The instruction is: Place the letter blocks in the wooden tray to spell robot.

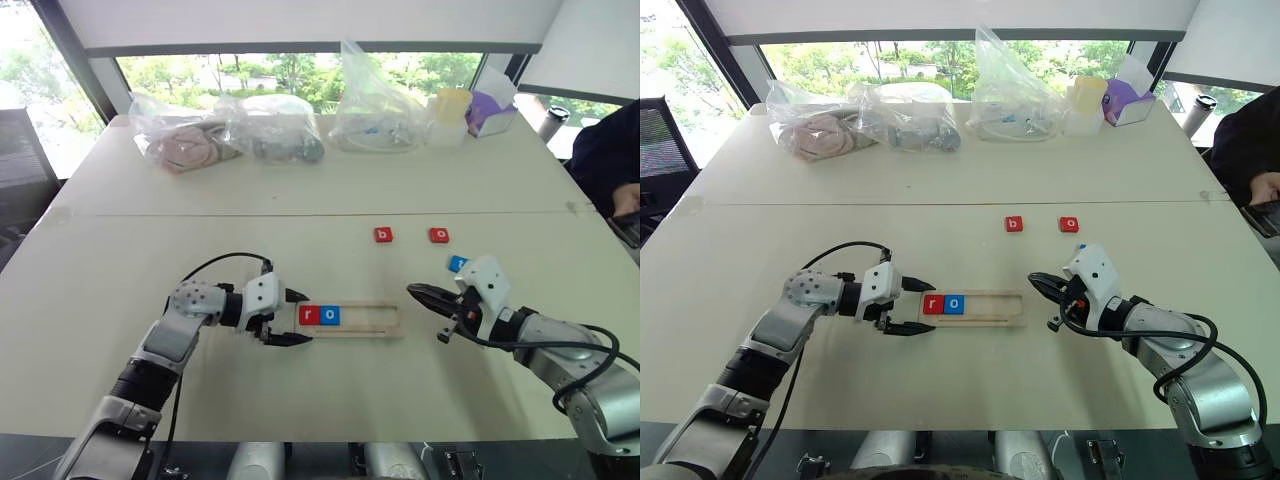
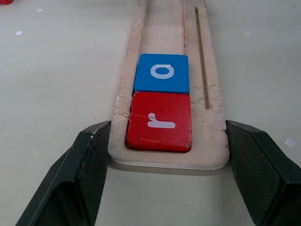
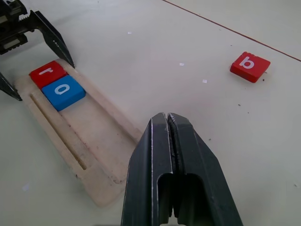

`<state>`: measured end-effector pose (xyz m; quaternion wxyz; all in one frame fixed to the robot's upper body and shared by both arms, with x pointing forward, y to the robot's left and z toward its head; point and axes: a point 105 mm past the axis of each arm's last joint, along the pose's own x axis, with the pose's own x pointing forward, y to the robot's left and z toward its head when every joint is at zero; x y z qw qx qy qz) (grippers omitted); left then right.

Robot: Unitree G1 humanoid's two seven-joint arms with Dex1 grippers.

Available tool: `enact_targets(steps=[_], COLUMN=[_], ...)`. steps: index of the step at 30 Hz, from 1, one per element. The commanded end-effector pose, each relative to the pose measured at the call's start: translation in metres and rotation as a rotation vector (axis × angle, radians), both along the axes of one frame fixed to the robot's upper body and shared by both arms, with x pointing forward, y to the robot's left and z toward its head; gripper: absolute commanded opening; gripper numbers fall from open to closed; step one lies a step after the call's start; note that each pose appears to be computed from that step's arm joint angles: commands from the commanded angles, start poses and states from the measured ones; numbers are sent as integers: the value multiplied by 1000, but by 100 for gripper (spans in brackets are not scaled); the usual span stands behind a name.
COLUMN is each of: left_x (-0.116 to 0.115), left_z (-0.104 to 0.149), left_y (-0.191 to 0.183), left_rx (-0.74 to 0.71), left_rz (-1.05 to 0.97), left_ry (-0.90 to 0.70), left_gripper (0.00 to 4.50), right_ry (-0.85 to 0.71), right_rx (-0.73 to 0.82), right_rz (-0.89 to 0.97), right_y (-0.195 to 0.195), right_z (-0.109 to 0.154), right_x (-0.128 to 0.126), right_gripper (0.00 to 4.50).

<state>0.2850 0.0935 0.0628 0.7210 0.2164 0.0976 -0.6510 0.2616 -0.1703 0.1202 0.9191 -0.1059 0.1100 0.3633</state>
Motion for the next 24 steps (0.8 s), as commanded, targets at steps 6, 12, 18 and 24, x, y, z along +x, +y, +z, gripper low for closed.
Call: enact_targets(steps=[6, 12, 18, 24], left_x=[-10, -17, -19, -16], left_z=[-27, -29, -31, -31], left_y=[-1, -2, -1, 1], left_rx=[87, 72, 76, 78], left_rz=[16, 36, 45, 62], left_ry=[40, 63, 75, 113], left_gripper=[315, 315, 315, 445], right_ry=[-64, -68, -70, -72], right_rx=[-7, -8, -9, -8], right_rz=[25, 27, 31, 40], right_y=[6, 8, 9, 10], right_z=[15, 14, 13, 14], right_x=[3, 5, 6, 8], right_gripper=[0, 0, 0, 0])
